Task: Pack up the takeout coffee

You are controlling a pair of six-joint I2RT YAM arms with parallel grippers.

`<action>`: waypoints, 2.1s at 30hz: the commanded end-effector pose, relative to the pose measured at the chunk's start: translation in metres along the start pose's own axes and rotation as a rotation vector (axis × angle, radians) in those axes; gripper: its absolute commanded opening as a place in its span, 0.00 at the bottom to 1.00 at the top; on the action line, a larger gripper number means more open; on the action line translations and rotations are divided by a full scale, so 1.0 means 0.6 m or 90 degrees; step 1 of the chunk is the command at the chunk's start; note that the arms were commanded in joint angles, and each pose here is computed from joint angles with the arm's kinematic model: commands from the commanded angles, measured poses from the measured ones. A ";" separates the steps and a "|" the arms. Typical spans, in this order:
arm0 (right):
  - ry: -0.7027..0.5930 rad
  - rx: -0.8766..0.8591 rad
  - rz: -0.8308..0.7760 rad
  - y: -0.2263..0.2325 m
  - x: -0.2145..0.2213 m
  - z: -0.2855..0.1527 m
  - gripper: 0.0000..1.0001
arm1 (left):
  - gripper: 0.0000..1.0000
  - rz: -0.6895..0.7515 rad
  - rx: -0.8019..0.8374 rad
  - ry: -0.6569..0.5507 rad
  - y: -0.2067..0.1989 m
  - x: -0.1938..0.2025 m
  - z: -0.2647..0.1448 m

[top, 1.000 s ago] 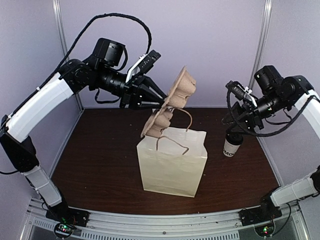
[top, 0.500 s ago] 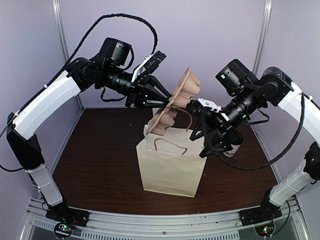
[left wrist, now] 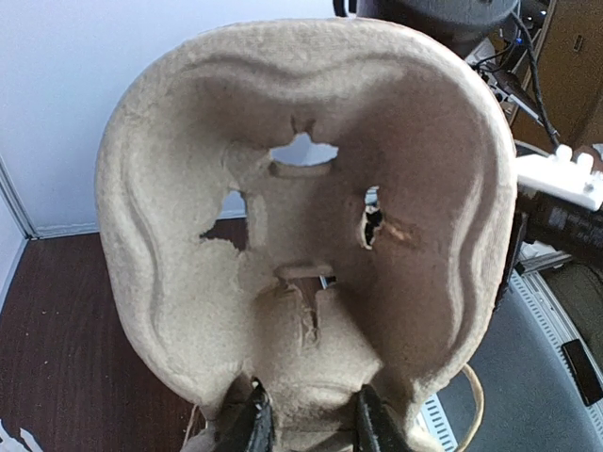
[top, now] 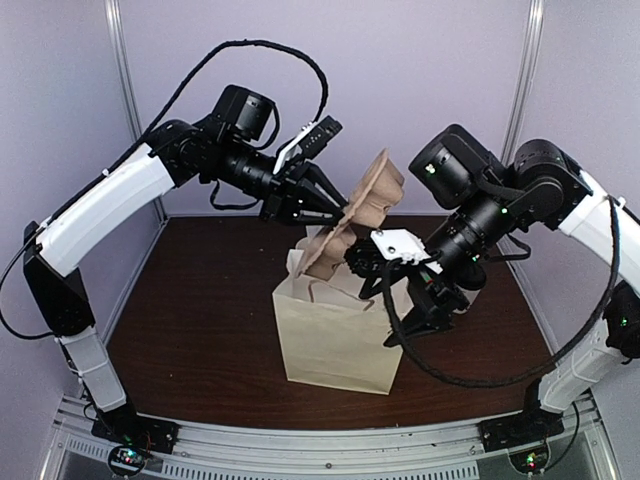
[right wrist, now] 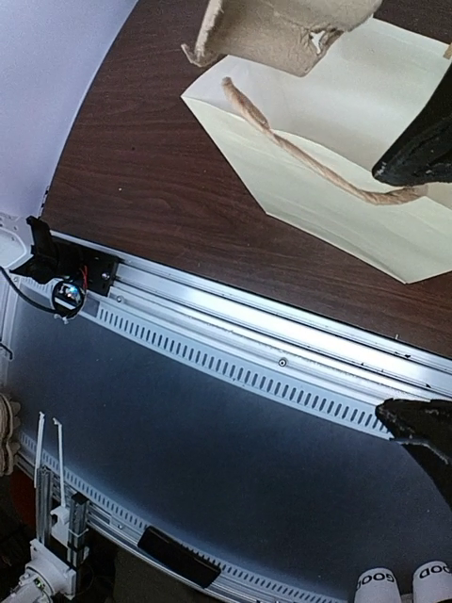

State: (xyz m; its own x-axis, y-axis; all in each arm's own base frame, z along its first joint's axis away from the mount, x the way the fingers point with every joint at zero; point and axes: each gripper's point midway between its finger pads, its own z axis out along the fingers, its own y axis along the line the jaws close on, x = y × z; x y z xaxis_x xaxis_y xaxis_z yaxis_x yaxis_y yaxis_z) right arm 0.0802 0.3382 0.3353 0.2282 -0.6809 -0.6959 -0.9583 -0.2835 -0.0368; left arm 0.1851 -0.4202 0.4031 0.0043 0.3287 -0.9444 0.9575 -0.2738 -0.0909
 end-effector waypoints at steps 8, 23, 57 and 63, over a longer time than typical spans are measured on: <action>-0.043 -0.076 -0.056 0.053 -0.028 -0.038 0.77 | 0.22 0.010 -0.011 0.154 -0.018 0.095 0.053; -0.075 -0.091 -0.101 0.089 -0.019 -0.115 0.79 | 0.21 0.050 -0.087 0.262 0.040 0.142 0.060; -0.026 -0.024 -0.029 0.006 0.089 -0.053 0.76 | 0.20 0.020 -0.139 0.418 -0.006 0.191 0.044; 0.003 -0.017 -0.052 -0.017 0.097 -0.023 0.77 | 0.20 0.029 -0.144 0.412 -0.004 0.183 0.043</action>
State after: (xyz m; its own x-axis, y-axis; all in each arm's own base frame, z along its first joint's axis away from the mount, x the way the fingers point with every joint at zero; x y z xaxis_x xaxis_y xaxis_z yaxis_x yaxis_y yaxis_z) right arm 0.0942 0.2827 0.3159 0.2577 -0.6517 -0.7133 -0.9373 -0.3478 -0.0209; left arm 0.1780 -0.4140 0.2759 0.1542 0.8214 -0.5491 0.9877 -0.1429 0.0636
